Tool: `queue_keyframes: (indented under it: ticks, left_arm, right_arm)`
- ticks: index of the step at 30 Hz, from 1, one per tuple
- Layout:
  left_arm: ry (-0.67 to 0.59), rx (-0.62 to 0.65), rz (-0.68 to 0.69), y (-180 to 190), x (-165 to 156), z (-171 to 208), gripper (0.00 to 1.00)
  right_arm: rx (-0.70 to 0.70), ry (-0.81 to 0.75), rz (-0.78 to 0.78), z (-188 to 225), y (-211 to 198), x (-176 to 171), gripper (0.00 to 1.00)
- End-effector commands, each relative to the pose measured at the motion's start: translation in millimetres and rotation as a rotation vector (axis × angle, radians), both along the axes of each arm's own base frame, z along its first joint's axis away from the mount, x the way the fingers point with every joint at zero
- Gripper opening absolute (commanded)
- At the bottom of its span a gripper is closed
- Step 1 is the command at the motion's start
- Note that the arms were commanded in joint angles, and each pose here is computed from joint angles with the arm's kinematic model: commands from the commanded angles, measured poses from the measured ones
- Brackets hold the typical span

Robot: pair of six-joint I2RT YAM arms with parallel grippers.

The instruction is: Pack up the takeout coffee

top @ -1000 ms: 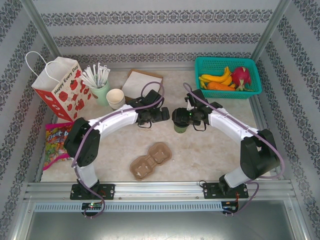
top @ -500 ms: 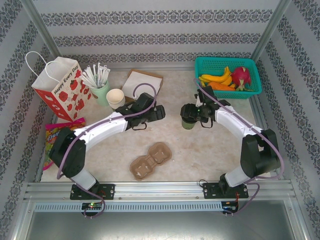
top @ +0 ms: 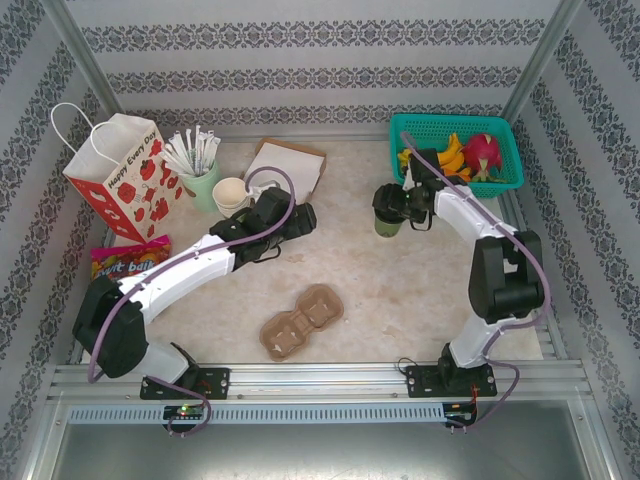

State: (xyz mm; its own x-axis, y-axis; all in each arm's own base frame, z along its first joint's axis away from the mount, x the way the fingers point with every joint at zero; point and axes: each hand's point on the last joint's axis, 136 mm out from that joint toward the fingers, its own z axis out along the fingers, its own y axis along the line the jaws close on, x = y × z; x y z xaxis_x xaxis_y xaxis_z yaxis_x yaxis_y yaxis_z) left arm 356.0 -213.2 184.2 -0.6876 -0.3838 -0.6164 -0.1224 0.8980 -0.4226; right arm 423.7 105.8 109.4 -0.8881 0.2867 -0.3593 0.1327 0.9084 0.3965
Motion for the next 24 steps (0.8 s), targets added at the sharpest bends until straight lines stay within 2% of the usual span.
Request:
queue_keyframes:
  ticks: [1,14,21,24]
  left_arm:
    - [-0.014,0.004,0.075,21.9,0.8,9.3,1.0]
    - [0.043,0.016,0.082,30.2,-0.3,1.6,1.0]
    - [0.059,0.015,0.079,32.6,-2.4,-0.2,1.0]
    - [0.058,0.011,0.032,26.2,-2.0,-2.8,1.0]
  right_arm:
    - [-0.059,0.11,-0.004,-31.5,-8.4,-2.8,0.72]
    - [-0.051,0.098,-0.012,-34.4,8.4,56.9,0.74]
    - [-0.049,0.084,-0.019,-24.8,11.4,66.3,0.85]
    - [-0.047,0.059,-0.017,-11.8,11.3,66.9,0.9]
